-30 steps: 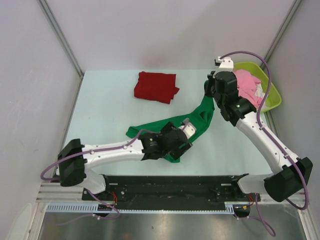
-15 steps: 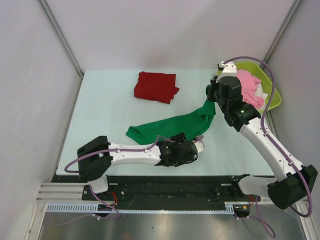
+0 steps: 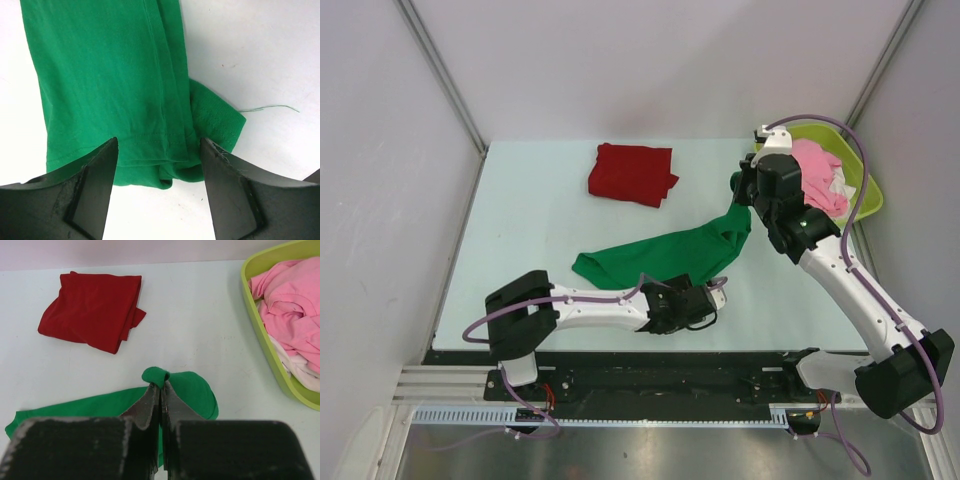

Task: Fold and stack the t-shirts
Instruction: Flatten the tshirt out

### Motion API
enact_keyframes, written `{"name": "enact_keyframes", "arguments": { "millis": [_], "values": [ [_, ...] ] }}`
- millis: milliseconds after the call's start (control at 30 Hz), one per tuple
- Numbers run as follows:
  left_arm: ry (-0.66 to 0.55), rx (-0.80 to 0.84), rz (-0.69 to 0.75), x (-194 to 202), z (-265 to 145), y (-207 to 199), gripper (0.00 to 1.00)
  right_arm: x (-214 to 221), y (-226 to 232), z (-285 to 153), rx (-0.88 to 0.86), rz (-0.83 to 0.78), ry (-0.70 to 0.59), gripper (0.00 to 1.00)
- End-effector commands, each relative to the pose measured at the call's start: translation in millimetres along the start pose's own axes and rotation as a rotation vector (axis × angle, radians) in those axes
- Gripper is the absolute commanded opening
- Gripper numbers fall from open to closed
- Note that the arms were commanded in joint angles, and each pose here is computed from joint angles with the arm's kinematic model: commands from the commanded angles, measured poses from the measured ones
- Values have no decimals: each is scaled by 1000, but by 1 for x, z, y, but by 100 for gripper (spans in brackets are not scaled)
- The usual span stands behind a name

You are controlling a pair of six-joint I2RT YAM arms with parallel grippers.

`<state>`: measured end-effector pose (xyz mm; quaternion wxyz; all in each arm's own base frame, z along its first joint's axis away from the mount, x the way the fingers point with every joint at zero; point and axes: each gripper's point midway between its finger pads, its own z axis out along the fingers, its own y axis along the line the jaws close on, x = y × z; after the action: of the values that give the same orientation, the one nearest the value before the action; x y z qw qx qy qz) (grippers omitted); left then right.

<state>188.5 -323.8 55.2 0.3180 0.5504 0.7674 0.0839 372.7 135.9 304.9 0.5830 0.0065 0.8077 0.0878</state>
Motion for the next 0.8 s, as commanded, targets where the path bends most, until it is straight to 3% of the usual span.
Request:
{"name": "enact_keyframes", "arguments": {
  "millis": [0, 267, 767],
  "values": [
    [-69, -8, 7, -23, -24, 15, 71, -13, 1, -6, -15, 18, -45, 0],
    [-106, -6, 0, -33, -39, 24, 72, -11, 2, -4, -16, 16, -39, 0],
    [-86, 49, 7, -25, -24, 10, 68, -10, 2, -4, -19, 15, -35, 0]
  ]
}}
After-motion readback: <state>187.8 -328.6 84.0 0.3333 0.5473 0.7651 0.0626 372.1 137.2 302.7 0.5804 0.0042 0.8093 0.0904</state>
